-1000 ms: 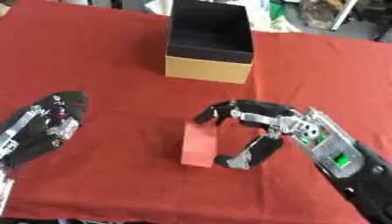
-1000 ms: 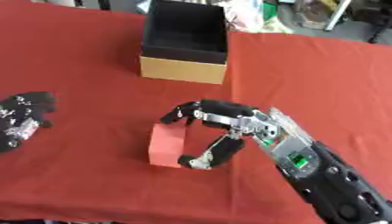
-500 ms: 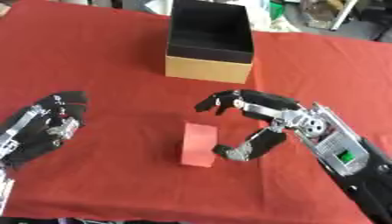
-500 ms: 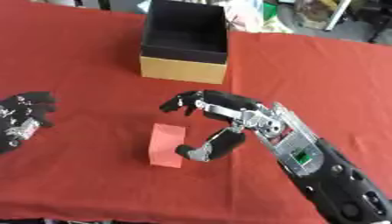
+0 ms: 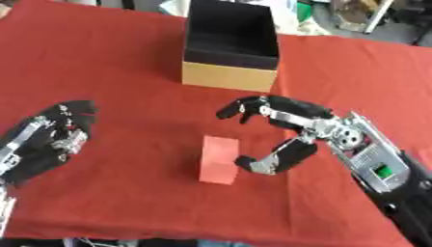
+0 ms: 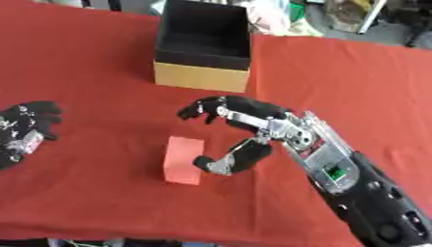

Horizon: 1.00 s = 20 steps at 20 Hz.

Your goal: Pick up objects on the table and place them in the box.

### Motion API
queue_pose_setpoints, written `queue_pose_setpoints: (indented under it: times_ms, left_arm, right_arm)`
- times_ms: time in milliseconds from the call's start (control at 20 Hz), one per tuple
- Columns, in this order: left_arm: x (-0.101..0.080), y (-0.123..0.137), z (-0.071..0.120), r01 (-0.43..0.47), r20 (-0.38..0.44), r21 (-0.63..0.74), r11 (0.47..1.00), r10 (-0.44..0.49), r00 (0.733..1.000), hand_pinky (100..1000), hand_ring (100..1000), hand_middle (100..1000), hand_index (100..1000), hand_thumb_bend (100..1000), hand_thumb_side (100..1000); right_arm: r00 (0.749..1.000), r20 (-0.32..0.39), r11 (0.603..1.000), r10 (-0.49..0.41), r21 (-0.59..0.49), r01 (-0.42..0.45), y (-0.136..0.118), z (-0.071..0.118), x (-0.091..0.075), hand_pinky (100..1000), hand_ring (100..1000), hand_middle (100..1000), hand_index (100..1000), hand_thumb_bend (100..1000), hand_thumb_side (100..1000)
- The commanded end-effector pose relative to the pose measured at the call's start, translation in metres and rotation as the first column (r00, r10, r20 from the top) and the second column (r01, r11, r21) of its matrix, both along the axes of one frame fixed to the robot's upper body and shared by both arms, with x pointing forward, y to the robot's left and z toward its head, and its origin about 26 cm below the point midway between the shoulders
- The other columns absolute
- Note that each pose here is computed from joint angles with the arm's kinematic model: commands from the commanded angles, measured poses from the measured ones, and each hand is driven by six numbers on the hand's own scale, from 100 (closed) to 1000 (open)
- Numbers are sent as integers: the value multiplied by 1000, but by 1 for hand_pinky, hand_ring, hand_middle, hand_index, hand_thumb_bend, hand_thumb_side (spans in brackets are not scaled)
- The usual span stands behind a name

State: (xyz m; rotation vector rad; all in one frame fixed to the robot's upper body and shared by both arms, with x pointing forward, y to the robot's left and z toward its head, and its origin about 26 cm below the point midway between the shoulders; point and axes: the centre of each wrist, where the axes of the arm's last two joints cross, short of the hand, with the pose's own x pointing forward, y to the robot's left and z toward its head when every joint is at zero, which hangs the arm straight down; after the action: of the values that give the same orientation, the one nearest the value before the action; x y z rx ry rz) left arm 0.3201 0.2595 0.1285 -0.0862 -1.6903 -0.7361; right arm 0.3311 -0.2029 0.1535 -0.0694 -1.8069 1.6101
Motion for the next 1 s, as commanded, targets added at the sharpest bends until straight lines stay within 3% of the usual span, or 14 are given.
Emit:
queue_pose_setpoints:
  times_ms: [50, 550, 1000]
  left_arm:
    - [0, 0, 6, 5, 20, 2, 1000, -5, 1000, 737, 855, 801, 877, 100, 407]
    - [0, 0, 6, 8, 20, 3, 1000, -8, 1000, 738, 856, 802, 877, 100, 408]
    - [0, -1, 6, 11, 19, 3, 1000, -11, 1000, 738, 856, 802, 878, 100, 408]
  right_arm:
    - [999, 27, 1000, -20, -21, 21, -3, 6, 2, 765, 891, 847, 943, 295, 313]
    - [997, 43, 996, -58, -62, 61, -1, -5, 7, 759, 884, 846, 936, 356, 311]
    - [997, 60, 995, -48, -89, 54, 4, -8, 7, 763, 887, 850, 939, 345, 322]
